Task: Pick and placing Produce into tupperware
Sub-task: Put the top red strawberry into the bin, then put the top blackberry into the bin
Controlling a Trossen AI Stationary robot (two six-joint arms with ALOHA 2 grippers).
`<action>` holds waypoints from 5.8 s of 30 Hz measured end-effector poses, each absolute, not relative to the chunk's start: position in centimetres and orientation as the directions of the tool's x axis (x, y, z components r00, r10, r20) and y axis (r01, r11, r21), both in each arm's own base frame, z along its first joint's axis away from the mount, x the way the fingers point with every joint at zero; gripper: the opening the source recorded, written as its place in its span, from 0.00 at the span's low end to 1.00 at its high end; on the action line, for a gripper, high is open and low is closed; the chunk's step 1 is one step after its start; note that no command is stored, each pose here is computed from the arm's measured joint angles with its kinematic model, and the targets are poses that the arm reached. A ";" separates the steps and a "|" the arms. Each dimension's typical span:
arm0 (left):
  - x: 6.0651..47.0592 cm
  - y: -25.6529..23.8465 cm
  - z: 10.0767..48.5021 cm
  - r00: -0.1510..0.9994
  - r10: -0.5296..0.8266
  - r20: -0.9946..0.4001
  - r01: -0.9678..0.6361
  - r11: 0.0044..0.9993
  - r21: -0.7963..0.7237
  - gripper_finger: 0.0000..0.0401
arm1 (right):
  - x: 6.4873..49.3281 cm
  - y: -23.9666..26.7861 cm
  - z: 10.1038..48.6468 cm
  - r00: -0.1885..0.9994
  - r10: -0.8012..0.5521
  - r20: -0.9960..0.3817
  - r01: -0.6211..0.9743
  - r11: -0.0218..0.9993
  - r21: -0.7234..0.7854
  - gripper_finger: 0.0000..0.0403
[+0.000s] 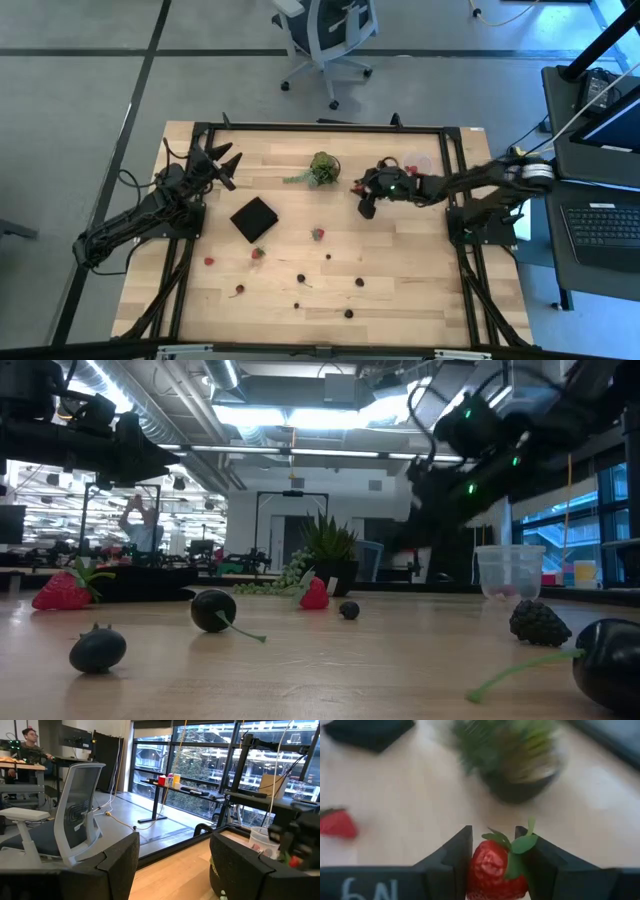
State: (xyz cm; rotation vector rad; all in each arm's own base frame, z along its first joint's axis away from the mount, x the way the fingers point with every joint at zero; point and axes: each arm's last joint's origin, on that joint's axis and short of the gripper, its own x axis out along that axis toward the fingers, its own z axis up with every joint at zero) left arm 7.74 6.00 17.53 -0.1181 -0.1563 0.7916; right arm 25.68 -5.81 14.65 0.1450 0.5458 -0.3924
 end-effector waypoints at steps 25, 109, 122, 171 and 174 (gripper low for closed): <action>7.7 6.0 17.5 0.692 0.716 0.094 -0.698 0.697 -0.164 0.59 | 13.8 -9.7 19.5 0.307 -0.615 -0.726 0.904 0.427 0.020 0.40; 7.7 6.0 17.5 0.692 0.715 0.096 -0.698 0.697 -0.164 0.59 | 25.6 8.0 21.4 0.707 0.241 -0.665 -0.109 0.966 0.234 0.34; 7.7 6.0 17.5 0.692 0.715 0.096 -0.698 0.697 -0.164 0.59 | 27.4 10.6 17.5 0.651 0.299 -0.698 -0.172 0.953 0.248 0.60; 7.7 6.0 17.4 0.693 0.716 0.086 -0.698 0.696 -0.166 0.59 | 26.7 15.5 10.5 0.583 0.084 -0.808 -0.037 0.996 0.077 0.29; 7.8 6.0 17.4 0.693 0.716 0.086 -0.698 0.696 -0.166 0.59 | 26.7 15.5 10.5 0.584 0.084 -0.807 -0.037 0.996 0.077 0.25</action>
